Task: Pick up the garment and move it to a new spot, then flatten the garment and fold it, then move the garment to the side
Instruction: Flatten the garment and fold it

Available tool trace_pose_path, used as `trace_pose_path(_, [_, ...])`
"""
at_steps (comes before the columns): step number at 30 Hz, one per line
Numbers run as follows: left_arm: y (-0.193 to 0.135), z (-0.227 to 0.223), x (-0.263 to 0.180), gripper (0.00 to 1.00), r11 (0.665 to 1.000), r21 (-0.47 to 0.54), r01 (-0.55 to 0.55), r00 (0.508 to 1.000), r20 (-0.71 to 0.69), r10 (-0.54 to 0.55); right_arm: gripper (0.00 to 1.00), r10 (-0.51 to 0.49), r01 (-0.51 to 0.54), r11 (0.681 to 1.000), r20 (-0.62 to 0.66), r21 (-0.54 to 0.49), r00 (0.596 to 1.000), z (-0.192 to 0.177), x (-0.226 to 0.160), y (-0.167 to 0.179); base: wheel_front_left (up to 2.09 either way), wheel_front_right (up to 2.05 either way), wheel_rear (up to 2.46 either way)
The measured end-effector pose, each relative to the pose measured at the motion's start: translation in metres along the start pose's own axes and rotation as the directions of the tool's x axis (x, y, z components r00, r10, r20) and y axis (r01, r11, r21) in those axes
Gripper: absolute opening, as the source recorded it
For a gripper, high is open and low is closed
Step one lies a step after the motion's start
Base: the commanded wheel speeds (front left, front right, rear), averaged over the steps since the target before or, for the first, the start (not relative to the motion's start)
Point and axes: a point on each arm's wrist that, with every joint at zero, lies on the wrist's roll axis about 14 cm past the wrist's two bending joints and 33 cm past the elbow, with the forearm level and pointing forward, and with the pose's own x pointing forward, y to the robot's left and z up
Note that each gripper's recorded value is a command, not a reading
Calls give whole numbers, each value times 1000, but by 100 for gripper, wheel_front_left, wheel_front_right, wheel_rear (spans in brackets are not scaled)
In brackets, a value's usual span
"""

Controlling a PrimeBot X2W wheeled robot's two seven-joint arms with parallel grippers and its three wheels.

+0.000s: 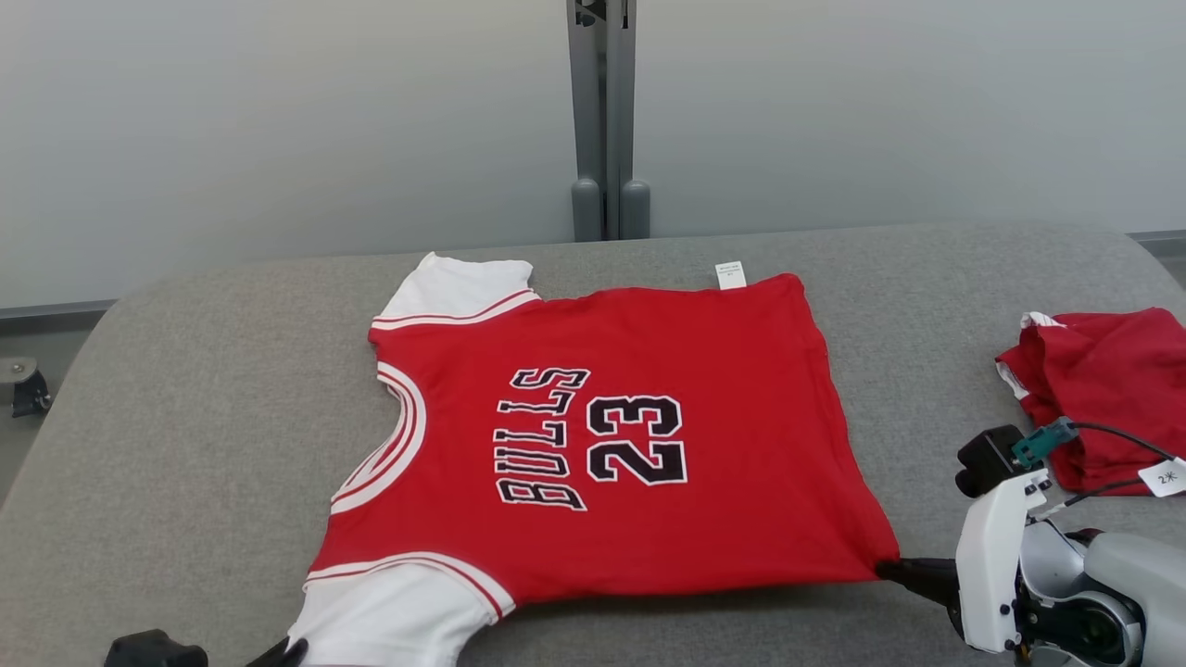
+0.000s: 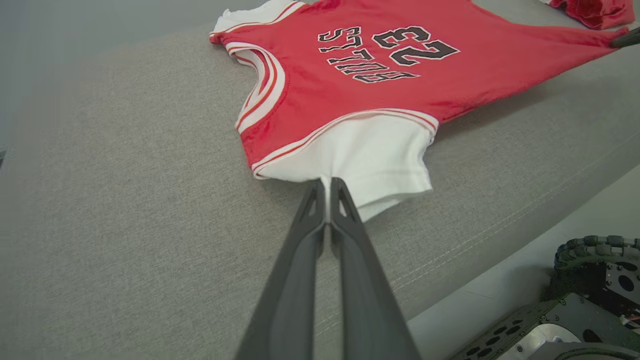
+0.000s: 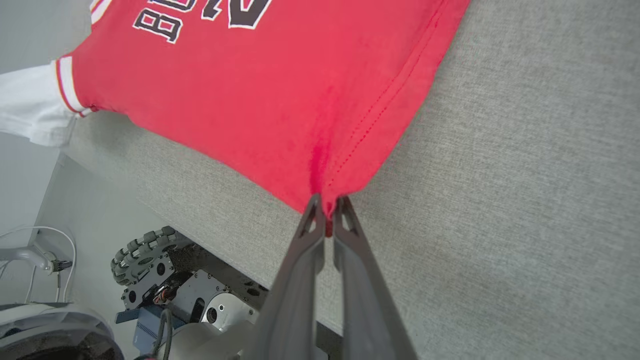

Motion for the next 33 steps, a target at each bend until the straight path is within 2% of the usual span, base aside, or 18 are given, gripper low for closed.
trace_pose_path(7, [0,9,-1,0,1000,31,1,1000,-2,-1,0,1,-1,1000,-63,13,998,-8,-8,-5,0,0,0])
trace_pose_path(13, [8,21,16,0,993,120,6,1000,-15,-5,0,-9,10,1000,-111,6,994,-3,-4,-10,0,0,0])
trace_pose_path(22, [21,42,53,0,980,197,26,999,-33,-20,0,-29,35,999,-167,32,985,14,14,-20,0,0,0])
trace_pose_path(33, [47,66,106,0,972,233,15,999,-42,-5,0,-66,74,996,-144,46,987,49,46,-38,0,0,0])
